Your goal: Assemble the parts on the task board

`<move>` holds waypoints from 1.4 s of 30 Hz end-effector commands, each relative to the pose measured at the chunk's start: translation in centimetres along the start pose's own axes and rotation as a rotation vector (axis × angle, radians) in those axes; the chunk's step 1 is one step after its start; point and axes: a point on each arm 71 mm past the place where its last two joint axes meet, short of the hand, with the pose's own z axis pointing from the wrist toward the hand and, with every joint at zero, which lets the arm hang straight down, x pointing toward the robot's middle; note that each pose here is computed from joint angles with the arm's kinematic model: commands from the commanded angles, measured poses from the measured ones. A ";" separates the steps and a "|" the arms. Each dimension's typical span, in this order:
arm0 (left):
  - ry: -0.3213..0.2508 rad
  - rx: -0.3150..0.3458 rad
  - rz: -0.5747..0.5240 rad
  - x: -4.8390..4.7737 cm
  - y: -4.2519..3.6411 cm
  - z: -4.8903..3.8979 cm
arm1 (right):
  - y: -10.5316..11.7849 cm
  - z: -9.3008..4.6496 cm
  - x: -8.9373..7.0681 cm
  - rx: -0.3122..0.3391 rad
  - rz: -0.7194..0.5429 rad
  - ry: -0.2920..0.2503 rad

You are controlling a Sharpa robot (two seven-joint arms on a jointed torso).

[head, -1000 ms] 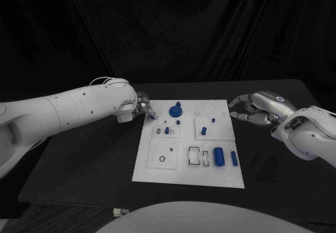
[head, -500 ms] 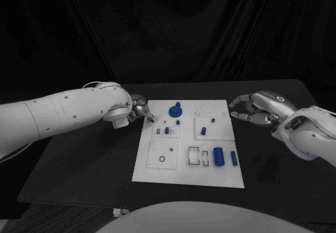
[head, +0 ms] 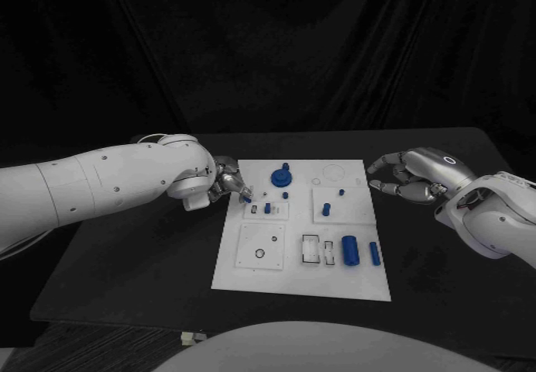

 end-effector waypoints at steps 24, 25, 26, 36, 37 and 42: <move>0.031 0.000 0.017 1.50 -0.65 0.94 | 0.2 0.0 0.2 -0.009 -0.002 -0.008; 0.033 -0.001 0.016 1.56 -0.62 0.96 | 0.2 0.0 0.2 -0.008 -0.002 -0.007; 0.033 -0.001 0.016 1.60 -0.60 0.97 | 0.1 0.0 0.2 -0.008 -0.002 -0.007; 0.040 -0.005 0.014 1.93 -0.36 1.16 | 0.1 0.0 0.2 -0.003 -0.002 -0.001; 0.040 -0.005 0.013 1.96 -0.34 1.18 | 0.1 0.0 0.2 -0.003 -0.002 -0.001; 0.042 -0.004 0.009 2.21 -0.18 1.35 | 0.1 0.0 0.2 -0.002 -0.001 0.000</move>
